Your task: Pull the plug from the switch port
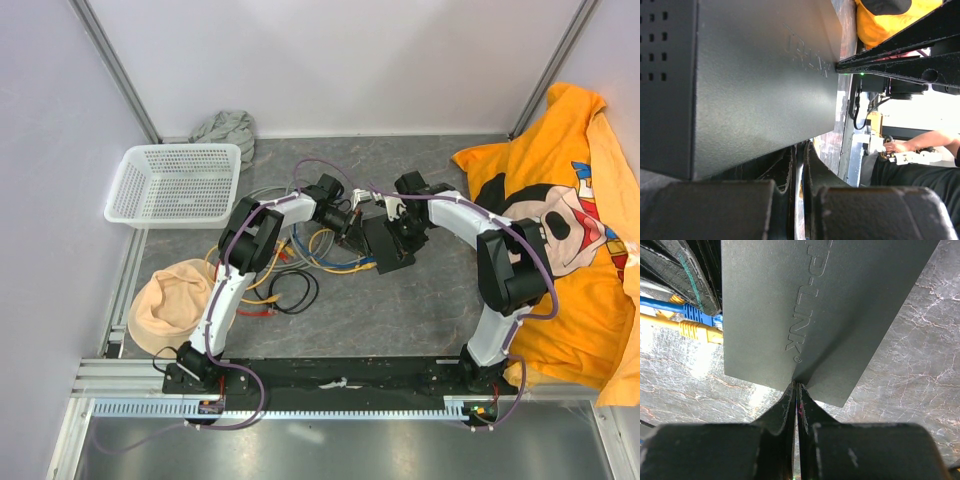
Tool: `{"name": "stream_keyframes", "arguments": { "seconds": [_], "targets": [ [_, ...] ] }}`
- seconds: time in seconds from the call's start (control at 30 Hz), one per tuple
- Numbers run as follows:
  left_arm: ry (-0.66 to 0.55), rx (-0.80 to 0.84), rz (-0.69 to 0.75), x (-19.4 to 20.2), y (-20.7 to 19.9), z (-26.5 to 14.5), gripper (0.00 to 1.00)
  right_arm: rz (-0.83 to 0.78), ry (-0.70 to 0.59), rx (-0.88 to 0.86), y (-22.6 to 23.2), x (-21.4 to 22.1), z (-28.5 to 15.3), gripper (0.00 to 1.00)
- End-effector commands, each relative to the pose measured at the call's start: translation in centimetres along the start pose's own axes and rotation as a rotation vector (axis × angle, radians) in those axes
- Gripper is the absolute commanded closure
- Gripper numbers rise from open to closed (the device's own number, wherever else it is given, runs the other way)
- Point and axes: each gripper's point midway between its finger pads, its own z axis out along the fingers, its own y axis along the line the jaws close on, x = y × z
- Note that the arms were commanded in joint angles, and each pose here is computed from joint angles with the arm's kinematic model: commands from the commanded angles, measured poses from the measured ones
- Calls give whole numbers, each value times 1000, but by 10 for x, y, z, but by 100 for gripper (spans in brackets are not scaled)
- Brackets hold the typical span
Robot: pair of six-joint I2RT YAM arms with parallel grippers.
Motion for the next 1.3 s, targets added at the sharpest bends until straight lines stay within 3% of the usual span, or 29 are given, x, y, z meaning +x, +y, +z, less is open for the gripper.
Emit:
{"name": "stream_keyframes", "arguments": {
  "seconds": [0.0,0.4,0.47,0.53,0.63,0.83,1.0,1.1,1.27],
  "targets": [
    [-17,42,-36,1,6,-11,98,-8,49,48,-17,8,25,92],
    [-15,118,-53,5,3,-15,98,-9,67,29,-14,13,29,92],
    [-15,115,-52,5,4,-15,98,-2,74,25,-13,15,30,96],
    [-16,114,-52,5,4,-15,99,-8,0,-9,-5,-3,17,98],
    [-16,114,-51,5,3,-15,98,-36,-150,-71,18,-37,-14,93],
    [-15,100,-55,5,4,-14,98,15,-199,-123,30,-48,-12,93],
    [-14,92,-51,6,4,-14,98,21,-268,-107,22,-94,-10,93],
    [-12,89,-52,7,4,-13,99,36,-227,-49,6,-102,12,95],
    [-11,76,-50,9,4,-14,98,92,-80,36,-12,-63,50,100]
  ]
}}
